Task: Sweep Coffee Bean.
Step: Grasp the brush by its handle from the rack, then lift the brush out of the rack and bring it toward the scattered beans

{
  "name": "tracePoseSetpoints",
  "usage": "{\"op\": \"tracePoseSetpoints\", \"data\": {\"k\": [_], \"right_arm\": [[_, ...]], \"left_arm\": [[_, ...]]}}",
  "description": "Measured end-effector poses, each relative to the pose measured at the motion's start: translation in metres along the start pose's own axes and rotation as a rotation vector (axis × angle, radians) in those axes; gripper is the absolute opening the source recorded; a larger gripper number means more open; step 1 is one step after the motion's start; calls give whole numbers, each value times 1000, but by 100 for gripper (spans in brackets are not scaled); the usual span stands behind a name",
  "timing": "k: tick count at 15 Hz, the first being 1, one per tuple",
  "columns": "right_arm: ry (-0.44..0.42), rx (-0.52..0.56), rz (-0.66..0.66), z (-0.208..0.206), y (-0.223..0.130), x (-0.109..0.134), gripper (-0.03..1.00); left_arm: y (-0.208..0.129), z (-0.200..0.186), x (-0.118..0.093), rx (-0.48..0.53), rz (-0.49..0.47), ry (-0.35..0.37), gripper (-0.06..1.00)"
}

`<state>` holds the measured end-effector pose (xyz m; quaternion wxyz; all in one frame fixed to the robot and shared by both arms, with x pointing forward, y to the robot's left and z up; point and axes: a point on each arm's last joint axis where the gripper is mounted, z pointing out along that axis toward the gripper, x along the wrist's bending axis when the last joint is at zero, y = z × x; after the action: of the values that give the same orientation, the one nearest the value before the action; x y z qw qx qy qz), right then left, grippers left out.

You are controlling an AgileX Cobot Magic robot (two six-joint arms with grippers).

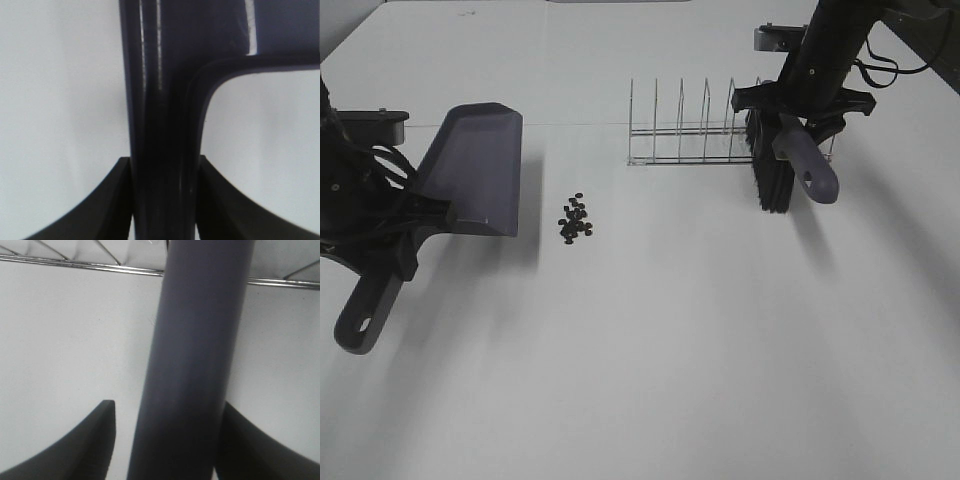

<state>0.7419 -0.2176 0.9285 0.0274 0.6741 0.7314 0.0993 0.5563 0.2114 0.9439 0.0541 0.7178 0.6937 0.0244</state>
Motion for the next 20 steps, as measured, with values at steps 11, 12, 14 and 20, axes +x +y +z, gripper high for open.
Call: {"op": "tracePoseSetpoints", "data": {"k": [11, 12, 14, 20], "right_arm": [[-21, -10, 7, 1, 1, -4, 32], [-26, -17, 15, -4, 1, -5, 32], [-46, -44, 18, -21, 3, -5, 31], [-53, -131, 22, -87, 0, -1, 31]], "left_arm": [[0, 0, 0, 0, 0, 0, 34], [0, 0, 0, 0, 0, 0, 34], [0, 0, 0, 0, 0, 0, 34], [1, 0, 0, -9, 0, -2, 34]]}}
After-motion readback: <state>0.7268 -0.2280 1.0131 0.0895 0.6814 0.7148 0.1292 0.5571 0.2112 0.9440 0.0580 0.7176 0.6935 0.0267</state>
